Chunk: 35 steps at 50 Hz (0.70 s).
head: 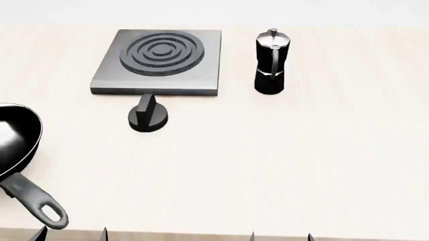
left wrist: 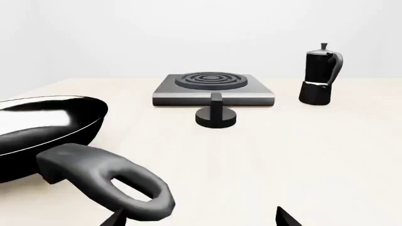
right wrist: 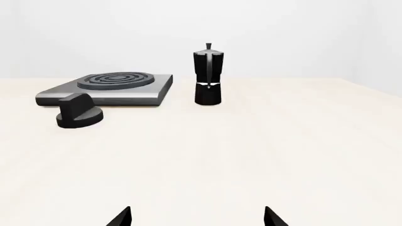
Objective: Turn on the stove.
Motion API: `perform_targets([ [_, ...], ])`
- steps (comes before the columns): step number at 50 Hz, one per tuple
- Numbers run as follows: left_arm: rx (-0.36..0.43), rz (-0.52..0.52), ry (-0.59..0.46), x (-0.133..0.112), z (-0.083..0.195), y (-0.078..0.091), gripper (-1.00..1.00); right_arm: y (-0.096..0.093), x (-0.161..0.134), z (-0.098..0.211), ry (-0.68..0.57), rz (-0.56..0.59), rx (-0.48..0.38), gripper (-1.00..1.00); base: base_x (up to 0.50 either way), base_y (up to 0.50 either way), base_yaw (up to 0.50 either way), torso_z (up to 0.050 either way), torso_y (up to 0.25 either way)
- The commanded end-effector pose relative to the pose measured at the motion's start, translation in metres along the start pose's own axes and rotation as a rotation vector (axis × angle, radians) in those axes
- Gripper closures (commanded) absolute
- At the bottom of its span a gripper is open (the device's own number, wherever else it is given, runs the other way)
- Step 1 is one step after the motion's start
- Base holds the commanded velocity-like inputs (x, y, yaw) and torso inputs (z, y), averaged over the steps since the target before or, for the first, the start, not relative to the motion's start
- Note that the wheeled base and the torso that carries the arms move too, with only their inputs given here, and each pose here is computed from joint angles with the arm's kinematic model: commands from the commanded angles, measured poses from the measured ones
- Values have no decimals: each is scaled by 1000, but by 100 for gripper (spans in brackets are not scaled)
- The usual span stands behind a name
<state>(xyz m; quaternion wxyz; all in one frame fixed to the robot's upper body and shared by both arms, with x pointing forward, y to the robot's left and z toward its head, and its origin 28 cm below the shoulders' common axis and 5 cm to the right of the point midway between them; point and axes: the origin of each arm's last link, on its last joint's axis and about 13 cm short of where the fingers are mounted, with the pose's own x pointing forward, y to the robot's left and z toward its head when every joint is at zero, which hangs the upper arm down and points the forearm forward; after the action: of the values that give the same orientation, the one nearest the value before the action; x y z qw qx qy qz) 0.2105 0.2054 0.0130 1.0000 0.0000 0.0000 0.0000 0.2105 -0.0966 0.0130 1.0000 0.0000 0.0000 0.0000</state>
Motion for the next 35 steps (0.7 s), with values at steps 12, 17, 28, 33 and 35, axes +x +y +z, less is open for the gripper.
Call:
perform_targets([
  [12,12,-4,7,-2,0,-1,-100,1,-2,1,-3,14,-14,-100,0,0,0,0,0],
  [17,68,-14,-13,-6,9,-2,-100,1,-5,12,-4,22,-34,-100,0,0,0,0,0],
  [28,73,-14,-60,-11,34,-4,-100,4,-11,45,-31,45,-115,-100,0,0,0,0,0],
  [33,82,-13,-79,-12,47,-3,-100,5,-13,61,-56,49,-137,-100,0,0,0,0,0],
  [35,80,-12,-86,-12,51,-3,-100,5,-14,66,-63,49,-144,-100,0,0,0,0,0],
])
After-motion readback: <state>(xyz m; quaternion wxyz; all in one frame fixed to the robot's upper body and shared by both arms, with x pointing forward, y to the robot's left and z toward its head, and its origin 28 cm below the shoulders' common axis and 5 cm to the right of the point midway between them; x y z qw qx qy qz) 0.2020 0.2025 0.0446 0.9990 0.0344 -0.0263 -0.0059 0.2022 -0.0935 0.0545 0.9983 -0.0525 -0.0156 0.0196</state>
